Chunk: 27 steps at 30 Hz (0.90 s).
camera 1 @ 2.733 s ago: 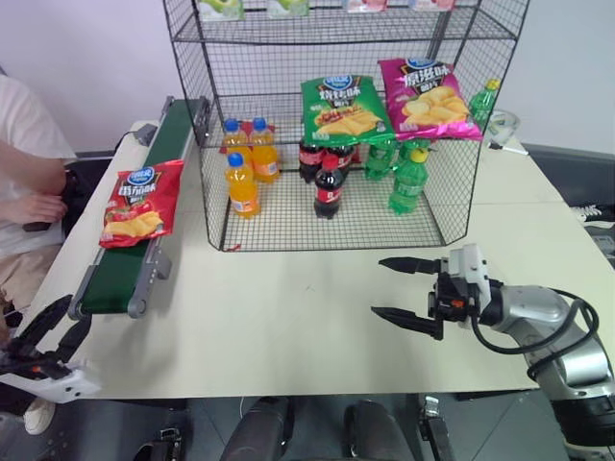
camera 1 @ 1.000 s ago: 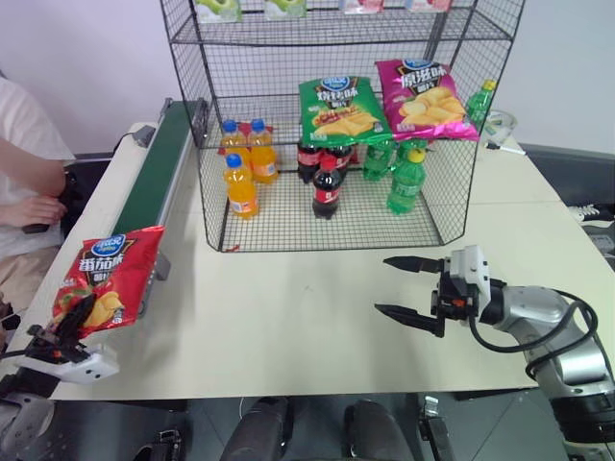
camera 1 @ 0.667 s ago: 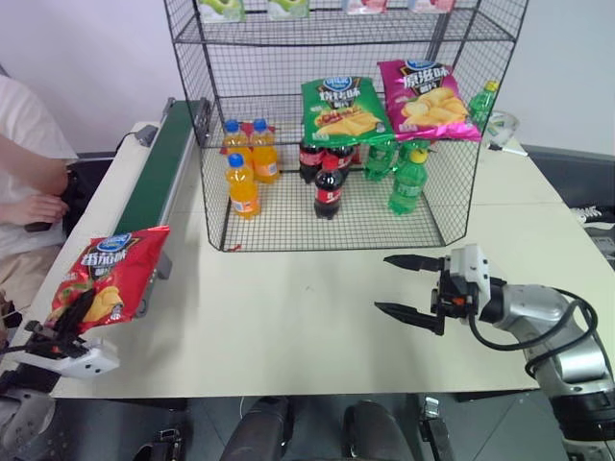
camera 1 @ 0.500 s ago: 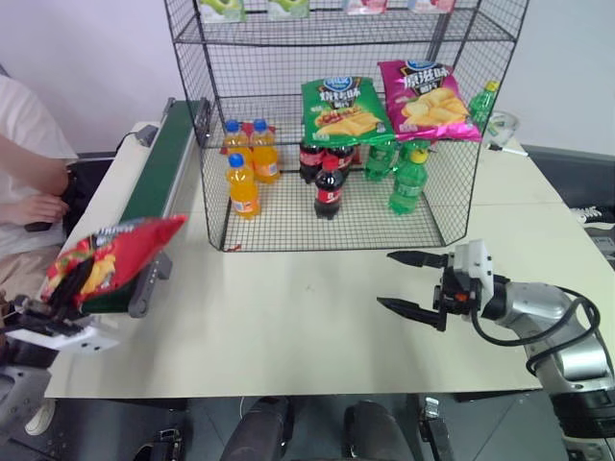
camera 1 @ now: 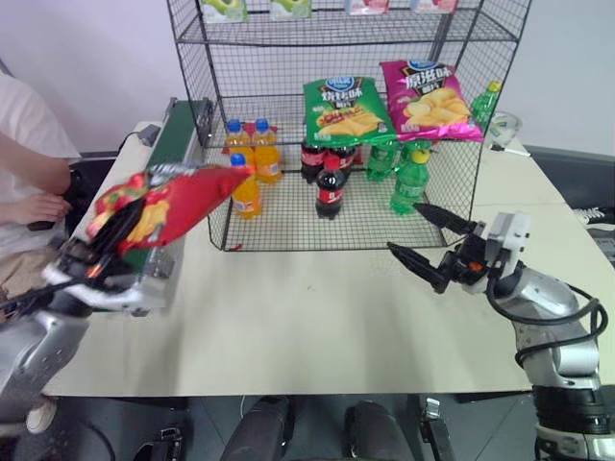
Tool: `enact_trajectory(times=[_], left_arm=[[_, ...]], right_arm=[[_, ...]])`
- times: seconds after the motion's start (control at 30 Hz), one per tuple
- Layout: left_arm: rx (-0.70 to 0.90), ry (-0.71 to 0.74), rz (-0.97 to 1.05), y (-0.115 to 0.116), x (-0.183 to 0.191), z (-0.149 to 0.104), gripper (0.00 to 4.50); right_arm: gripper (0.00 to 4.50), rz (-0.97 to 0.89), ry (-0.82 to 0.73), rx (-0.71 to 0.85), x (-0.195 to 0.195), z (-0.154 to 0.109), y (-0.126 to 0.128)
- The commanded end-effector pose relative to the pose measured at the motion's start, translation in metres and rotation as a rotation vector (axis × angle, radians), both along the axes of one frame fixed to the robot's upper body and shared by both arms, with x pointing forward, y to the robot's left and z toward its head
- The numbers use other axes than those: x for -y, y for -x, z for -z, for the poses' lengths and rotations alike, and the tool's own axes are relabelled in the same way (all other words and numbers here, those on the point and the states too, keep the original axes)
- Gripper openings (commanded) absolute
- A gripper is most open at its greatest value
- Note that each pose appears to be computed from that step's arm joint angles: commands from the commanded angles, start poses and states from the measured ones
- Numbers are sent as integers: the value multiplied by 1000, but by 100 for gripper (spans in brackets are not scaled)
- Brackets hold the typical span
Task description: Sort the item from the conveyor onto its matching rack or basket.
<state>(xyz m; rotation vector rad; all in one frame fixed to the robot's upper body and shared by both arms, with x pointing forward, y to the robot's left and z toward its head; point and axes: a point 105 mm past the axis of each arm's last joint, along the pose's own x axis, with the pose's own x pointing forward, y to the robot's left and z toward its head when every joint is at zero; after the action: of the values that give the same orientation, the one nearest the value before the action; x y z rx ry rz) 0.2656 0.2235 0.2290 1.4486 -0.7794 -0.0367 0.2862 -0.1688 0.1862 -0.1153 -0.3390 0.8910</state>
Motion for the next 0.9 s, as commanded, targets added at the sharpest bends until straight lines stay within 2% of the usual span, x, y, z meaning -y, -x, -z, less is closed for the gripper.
enact_trajectory(times=[0.03,0.27,0.43,0.6,0.73,0.9], left_arm=[[43,0,8,-18,17,-8,3],[133,55,11,-74,55,-26,3],[170,65,31,-103,74,-25,3],[193,82,-96,-136,54,-28,3],[221,77,-121,-160,59,-38,3],[230,99,-190,-175,51,-44,3]], right_arm=[[450,15,-13,74,-7,-15,4],[450,29,-14,69,-13,-11,4],[450,27,1,68,-16,-9,3],[450,30,4,68,-17,-10,3],[450,27,6,58,-19,-7,4],[450,28,8,58,-20,-8,4]])
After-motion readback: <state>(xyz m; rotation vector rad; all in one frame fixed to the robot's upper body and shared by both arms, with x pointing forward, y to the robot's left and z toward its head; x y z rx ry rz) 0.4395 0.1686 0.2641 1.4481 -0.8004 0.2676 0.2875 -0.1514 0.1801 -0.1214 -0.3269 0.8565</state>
